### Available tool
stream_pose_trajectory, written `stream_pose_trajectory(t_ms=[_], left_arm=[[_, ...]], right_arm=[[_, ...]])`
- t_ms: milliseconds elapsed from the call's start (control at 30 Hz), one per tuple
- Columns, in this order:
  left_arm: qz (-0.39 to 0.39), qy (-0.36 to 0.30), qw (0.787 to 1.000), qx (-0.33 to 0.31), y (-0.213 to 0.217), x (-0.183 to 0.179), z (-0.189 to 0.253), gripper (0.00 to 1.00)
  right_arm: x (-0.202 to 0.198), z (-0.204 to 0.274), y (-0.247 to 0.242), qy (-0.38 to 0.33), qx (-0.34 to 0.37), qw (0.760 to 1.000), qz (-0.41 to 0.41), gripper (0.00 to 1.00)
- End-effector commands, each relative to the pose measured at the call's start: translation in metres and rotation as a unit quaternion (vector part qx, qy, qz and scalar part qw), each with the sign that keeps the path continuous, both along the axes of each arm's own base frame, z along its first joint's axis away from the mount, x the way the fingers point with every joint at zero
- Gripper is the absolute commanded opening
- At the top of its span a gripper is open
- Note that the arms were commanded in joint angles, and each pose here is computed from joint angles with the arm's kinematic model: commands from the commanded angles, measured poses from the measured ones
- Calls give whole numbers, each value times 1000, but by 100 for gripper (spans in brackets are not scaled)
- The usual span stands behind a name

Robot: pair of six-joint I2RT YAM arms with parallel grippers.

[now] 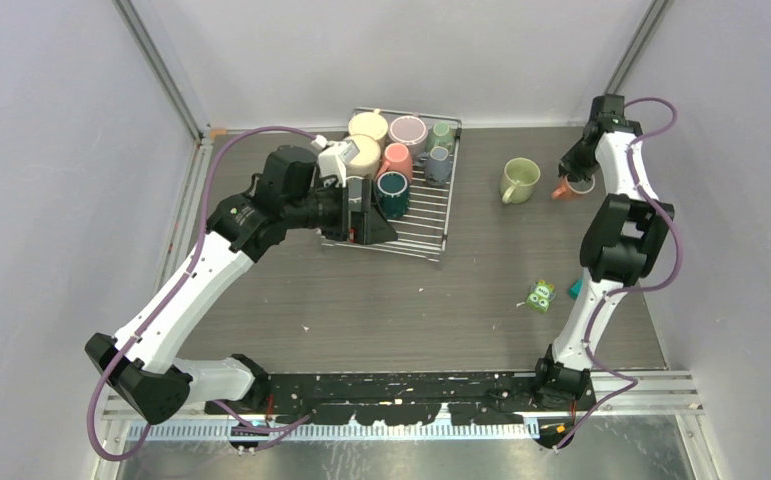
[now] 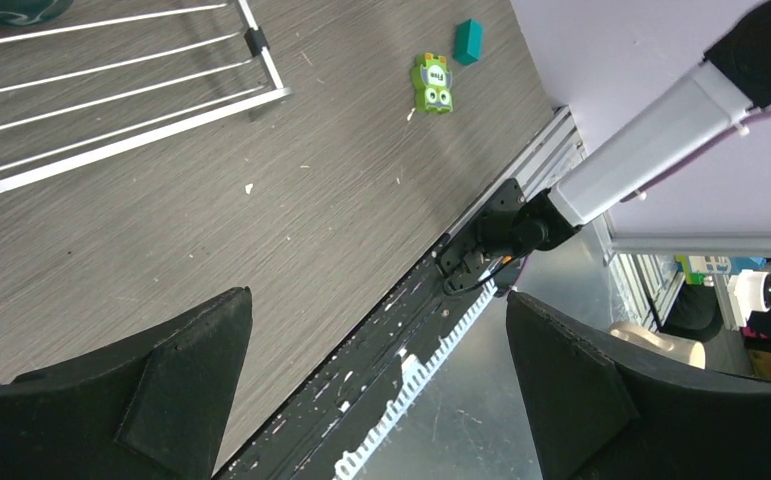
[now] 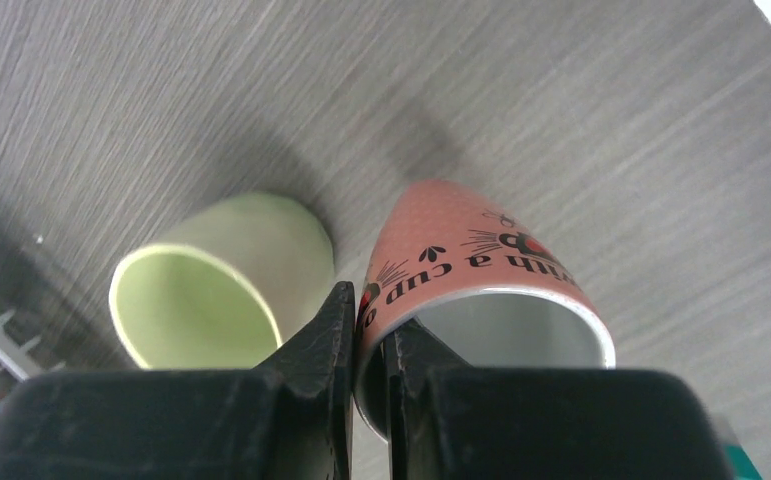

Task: Unload the cups from the dish rack
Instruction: Place the cup at the corner of the board.

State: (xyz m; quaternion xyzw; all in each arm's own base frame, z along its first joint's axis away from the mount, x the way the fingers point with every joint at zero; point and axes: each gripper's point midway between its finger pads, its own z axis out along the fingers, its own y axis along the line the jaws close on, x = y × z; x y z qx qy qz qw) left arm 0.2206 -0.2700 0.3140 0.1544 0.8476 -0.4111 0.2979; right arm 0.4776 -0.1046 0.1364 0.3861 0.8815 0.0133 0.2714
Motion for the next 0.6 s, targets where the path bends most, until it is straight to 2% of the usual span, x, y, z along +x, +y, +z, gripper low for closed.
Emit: stream_pose_trajectory(t_ms=[0, 333, 567], left_arm=[[-16, -28, 999, -2, 2, -4, 15, 100], [-22, -25, 999, 3, -3, 1, 10, 100], [-20, -19, 1000, 4, -5, 4, 7, 100]], right_arm=[[34, 12, -13, -33, -15, 999, 6, 1], [54, -18, -15, 5, 5, 1000, 4, 1], [54, -33, -14, 28, 12, 1000, 2, 12]])
